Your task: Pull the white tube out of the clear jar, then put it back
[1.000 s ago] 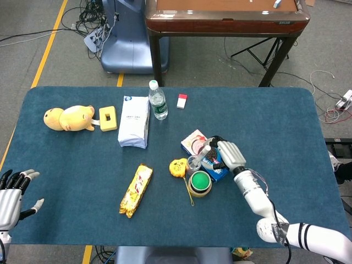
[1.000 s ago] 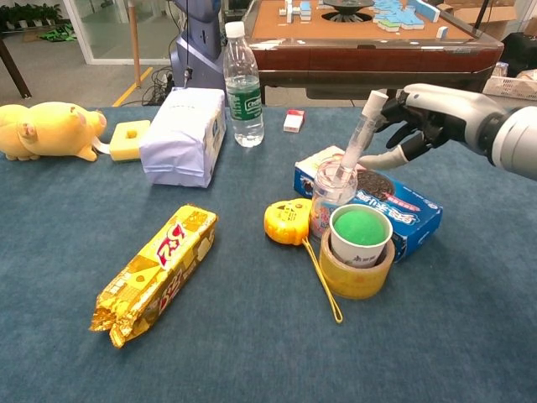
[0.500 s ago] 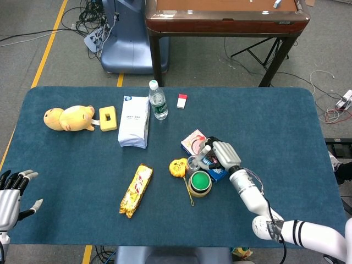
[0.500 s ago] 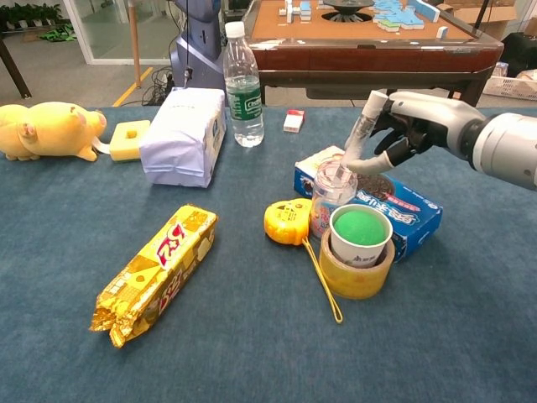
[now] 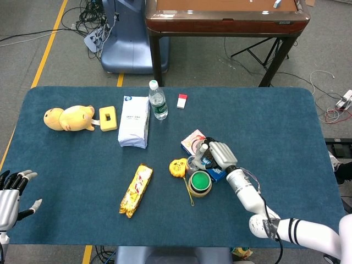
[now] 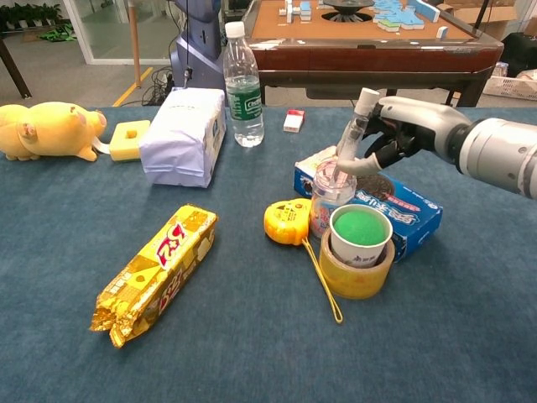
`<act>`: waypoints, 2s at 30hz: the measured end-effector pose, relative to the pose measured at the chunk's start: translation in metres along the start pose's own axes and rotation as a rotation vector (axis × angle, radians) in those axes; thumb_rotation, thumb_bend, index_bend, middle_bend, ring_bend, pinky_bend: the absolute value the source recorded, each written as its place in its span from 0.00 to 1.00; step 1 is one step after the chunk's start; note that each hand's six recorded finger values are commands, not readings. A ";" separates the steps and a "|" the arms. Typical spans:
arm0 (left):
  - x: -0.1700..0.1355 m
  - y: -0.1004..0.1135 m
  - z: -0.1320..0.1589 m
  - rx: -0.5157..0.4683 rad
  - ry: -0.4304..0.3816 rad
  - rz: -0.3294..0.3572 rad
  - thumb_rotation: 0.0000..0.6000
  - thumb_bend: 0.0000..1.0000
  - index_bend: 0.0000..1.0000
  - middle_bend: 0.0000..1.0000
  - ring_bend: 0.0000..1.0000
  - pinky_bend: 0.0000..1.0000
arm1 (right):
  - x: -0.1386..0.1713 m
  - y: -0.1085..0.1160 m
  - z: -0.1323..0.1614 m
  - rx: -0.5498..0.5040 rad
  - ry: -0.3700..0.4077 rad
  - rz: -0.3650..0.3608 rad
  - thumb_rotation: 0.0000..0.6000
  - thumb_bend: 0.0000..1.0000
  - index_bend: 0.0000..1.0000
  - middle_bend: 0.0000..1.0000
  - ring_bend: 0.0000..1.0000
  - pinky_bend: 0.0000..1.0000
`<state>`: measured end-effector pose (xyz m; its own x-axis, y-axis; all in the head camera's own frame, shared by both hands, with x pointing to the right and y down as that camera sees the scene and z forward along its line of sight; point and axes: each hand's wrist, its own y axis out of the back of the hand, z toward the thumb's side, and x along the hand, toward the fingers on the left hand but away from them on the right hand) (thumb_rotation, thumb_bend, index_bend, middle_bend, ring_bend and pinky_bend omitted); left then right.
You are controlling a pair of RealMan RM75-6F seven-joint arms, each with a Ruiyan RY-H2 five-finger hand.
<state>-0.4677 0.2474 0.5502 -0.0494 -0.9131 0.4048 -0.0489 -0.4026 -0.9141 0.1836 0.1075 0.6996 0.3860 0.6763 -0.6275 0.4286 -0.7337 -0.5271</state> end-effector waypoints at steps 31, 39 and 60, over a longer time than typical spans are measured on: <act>0.006 -0.002 0.007 -0.005 -0.022 -0.005 1.00 0.24 0.25 0.21 0.16 0.05 | 0.058 0.098 0.008 -0.192 0.122 -0.228 1.00 0.54 0.64 0.46 0.37 0.24; 0.009 -0.005 0.012 -0.005 -0.036 -0.010 1.00 0.24 0.25 0.21 0.16 0.05 | 0.067 0.115 -0.014 0.002 0.045 -0.307 1.00 0.54 0.64 0.47 0.37 0.24; 0.010 -0.006 0.015 -0.006 -0.040 -0.013 1.00 0.24 0.25 0.21 0.16 0.05 | 0.079 0.113 -0.054 -0.178 -0.068 -0.300 1.00 0.54 0.64 0.47 0.37 0.27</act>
<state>-0.4530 0.2396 0.5589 -0.0093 -0.9095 0.4156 -0.0555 -0.4145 -0.9084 0.3069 0.0818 0.6212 0.1688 0.8497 -0.4996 0.6530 -0.4761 -0.5890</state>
